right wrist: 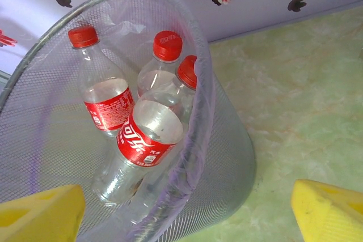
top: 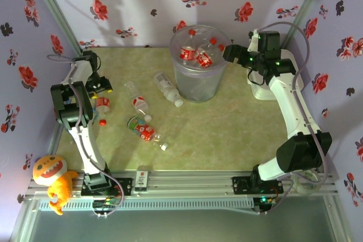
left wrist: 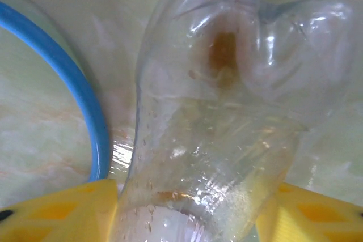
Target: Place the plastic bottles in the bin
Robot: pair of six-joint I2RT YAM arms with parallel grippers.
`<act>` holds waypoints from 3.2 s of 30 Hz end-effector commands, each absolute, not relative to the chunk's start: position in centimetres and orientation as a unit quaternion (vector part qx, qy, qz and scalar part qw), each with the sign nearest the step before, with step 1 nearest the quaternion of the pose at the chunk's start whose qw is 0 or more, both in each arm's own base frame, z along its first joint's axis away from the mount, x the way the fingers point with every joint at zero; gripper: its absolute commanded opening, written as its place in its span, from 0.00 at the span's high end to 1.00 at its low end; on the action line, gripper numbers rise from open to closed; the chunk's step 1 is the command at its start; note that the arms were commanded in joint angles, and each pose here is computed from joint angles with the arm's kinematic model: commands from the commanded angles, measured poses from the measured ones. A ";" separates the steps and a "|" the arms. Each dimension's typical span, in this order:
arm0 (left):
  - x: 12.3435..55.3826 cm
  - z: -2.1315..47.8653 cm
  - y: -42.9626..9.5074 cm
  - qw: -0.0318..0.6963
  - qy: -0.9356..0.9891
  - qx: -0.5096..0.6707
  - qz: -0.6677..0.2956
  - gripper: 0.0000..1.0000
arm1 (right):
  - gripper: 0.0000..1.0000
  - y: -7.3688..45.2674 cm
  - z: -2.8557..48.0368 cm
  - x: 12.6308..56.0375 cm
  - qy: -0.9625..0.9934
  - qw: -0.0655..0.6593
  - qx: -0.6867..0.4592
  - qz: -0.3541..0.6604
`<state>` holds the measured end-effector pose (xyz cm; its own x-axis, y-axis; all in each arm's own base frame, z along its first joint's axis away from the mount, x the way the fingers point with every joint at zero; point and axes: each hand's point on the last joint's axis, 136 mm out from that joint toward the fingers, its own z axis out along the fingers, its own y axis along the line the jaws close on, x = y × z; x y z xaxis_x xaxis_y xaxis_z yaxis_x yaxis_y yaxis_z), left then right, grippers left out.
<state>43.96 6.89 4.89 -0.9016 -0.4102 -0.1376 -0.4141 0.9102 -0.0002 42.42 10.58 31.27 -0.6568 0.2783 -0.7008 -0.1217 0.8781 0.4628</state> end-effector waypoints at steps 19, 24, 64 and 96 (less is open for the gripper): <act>45.6 29.8 -3.5 0.391 0.835 -0.199 -0.331 0.53 | 0.09 27.5 34.8 38.3 0.838 0.360 -0.176 0.369; 46.1 35.1 -10.2 0.429 0.776 -0.162 -0.434 0.59 | 0.11 31.7 36.0 36.8 0.810 0.351 -0.216 0.416; 44.0 41.4 -23.2 0.391 0.704 -0.028 -0.592 0.24 | 0.39 37.5 37.6 42.4 0.797 0.385 -0.223 0.408; 49.1 28.9 -27.3 0.329 0.830 -0.004 -0.451 0.49 | 0.46 27.2 29.1 50.6 0.841 0.426 -0.149 0.299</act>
<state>48.95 -26.77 29.48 -0.7790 -0.3372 -0.5287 0.2758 0.5730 -0.7718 51.11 25.50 29.99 -0.6147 0.0719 -0.7855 -0.4487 0.7871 0.4232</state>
